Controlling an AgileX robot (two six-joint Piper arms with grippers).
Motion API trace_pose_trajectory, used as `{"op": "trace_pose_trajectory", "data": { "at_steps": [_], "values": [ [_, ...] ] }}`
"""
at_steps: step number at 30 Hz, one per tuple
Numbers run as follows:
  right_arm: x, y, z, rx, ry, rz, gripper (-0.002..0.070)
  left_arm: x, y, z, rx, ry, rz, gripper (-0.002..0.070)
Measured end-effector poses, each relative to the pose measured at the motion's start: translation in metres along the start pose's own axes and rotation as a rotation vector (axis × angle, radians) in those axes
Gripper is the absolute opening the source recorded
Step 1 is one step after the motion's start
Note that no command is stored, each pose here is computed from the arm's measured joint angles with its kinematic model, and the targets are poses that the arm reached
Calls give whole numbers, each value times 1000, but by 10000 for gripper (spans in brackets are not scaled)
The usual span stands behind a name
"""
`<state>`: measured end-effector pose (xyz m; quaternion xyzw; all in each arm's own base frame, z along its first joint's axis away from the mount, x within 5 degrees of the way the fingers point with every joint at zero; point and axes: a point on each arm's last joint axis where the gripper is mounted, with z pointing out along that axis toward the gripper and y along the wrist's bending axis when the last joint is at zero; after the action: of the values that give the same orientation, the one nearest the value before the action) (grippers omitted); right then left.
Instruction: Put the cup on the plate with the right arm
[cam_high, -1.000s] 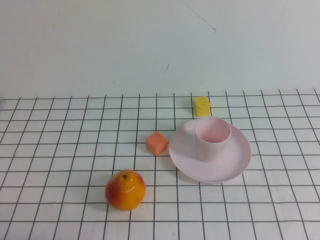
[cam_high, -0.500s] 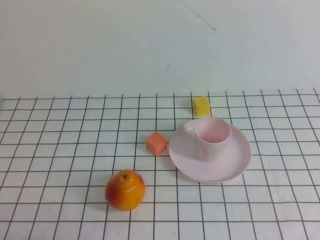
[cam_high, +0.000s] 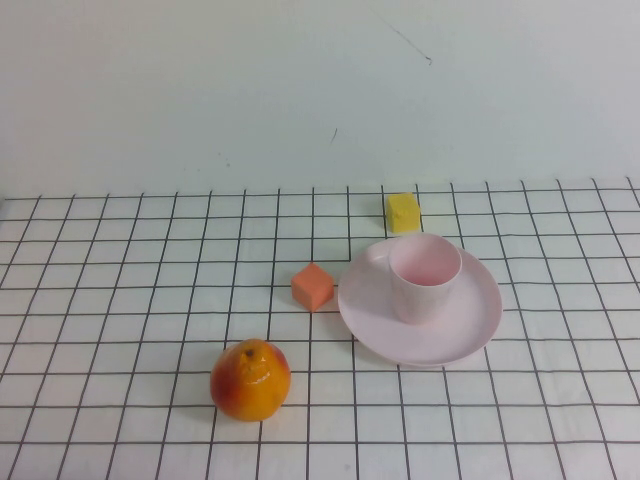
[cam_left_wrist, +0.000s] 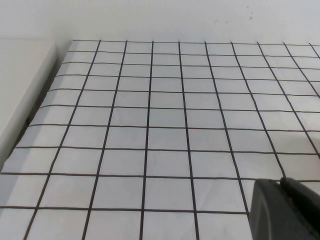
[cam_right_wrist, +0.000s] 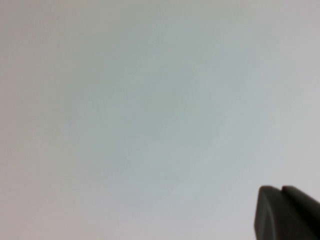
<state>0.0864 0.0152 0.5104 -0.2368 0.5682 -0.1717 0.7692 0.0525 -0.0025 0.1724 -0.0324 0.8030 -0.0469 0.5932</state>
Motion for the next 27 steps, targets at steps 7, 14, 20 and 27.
{"op": "trace_pose_trajectory", "data": {
  "at_steps": [7, 14, 20, 27],
  "values": [
    [0, -3, -38, 52, -125, 20, -2, 0, 0, 0, 0, 0, 0, -3],
    [4, -1, -53, 67, -178, 54, -2, 0, 0, 0, 0, 0, 0, -3],
    [8, 3, -51, 58, -176, 69, -2, 0, 0, 0, 0, 0, 0, -3],
    [8, 3, -51, 54, -180, 115, -2, 0, 0, 0, 0, 0, 0, -3]
  ]
}}
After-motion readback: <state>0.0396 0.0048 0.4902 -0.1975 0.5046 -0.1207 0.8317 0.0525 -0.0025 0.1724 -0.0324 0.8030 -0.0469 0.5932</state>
